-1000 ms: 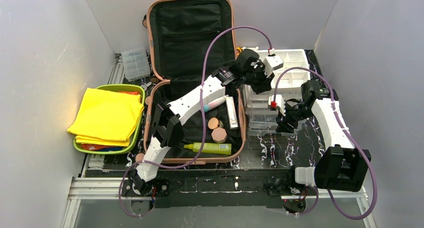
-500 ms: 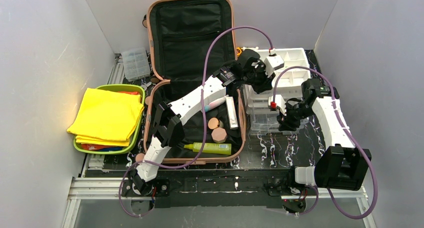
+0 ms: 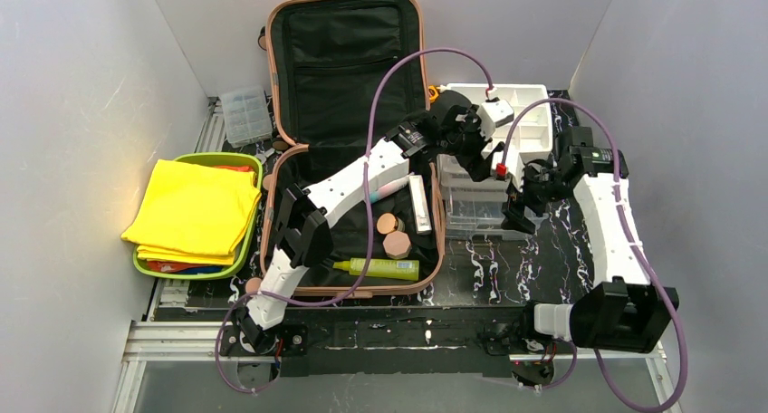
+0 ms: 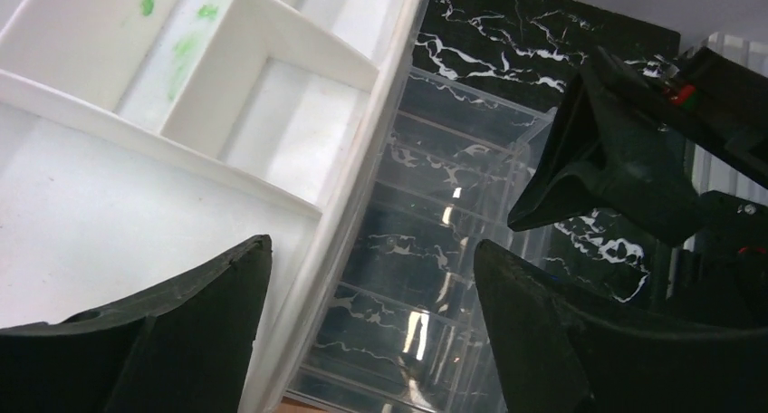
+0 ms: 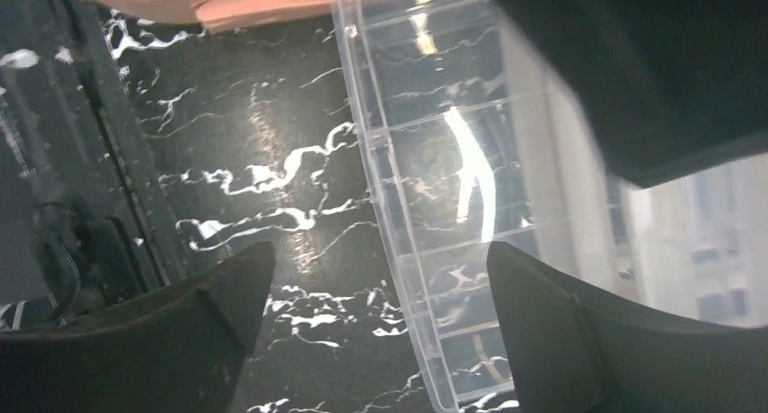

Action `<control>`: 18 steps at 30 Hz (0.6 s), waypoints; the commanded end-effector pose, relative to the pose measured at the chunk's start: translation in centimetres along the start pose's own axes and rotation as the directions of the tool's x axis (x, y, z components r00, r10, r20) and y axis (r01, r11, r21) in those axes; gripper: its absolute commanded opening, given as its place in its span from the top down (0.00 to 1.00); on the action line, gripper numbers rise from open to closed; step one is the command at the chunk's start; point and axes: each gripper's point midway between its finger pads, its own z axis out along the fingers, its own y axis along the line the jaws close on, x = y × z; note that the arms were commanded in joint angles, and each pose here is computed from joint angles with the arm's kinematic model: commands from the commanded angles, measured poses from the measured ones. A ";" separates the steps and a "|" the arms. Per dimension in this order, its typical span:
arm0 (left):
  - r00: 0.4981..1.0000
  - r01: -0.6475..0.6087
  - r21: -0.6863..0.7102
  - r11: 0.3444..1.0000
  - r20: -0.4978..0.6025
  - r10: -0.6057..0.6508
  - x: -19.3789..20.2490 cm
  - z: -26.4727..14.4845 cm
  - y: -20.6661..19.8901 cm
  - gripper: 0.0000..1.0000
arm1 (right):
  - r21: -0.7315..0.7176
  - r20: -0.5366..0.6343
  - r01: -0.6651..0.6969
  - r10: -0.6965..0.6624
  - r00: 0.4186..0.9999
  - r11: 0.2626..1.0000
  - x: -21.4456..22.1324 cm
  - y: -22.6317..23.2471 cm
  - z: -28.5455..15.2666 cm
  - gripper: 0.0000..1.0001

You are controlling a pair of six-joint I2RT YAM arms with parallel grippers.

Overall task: Open, take out, and arrange the luggage
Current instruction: Adjust the storage box at the center of the board.

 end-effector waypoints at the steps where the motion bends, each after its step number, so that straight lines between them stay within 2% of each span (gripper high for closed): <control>1: 0.999 0.043 -0.026 0.999 -0.003 -0.043 -1.6 -4.4 -0.2 0.11 | 0.143 0.110 -0.042 0.026 0.994 0.989 -3.8 -1.5 -2.4 0.02; 3: 0.999 0.046 -0.013 0.999 0.018 -0.045 -2.7 -5.5 -0.8 0.02 | 0.195 0.138 -0.075 0.048 0.989 0.978 -4.5 -2.2 -3.0 0.02; 7: 0.995 0.079 0.038 0.996 0.050 -0.081 -4.4 -7.6 -2.5 0.02 | 0.336 0.196 -0.176 0.114 0.974 0.925 -5.0 -4.3 -4.3 0.02; 12: 0.987 0.141 0.123 0.982 0.064 -0.149 -5.6 -10.3 -5.1 0.02 | 0.526 0.248 -0.229 0.110 0.962 0.819 -5.0 -6.8 -6.7 0.02; 15: 0.985 0.161 0.118 0.980 0.049 -0.167 -4.6 -12.1 -5.6 0.02 | 0.562 0.241 -0.226 0.104 0.965 0.796 -4.1 -7.8 -7.3 0.02; 18: 0.986 0.156 0.074 0.985 0.051 -0.159 -3.0 -13.6 -4.8 0.02 | 0.530 0.241 -0.237 0.123 0.963 0.814 -2.7 -8.1 -7.3 0.02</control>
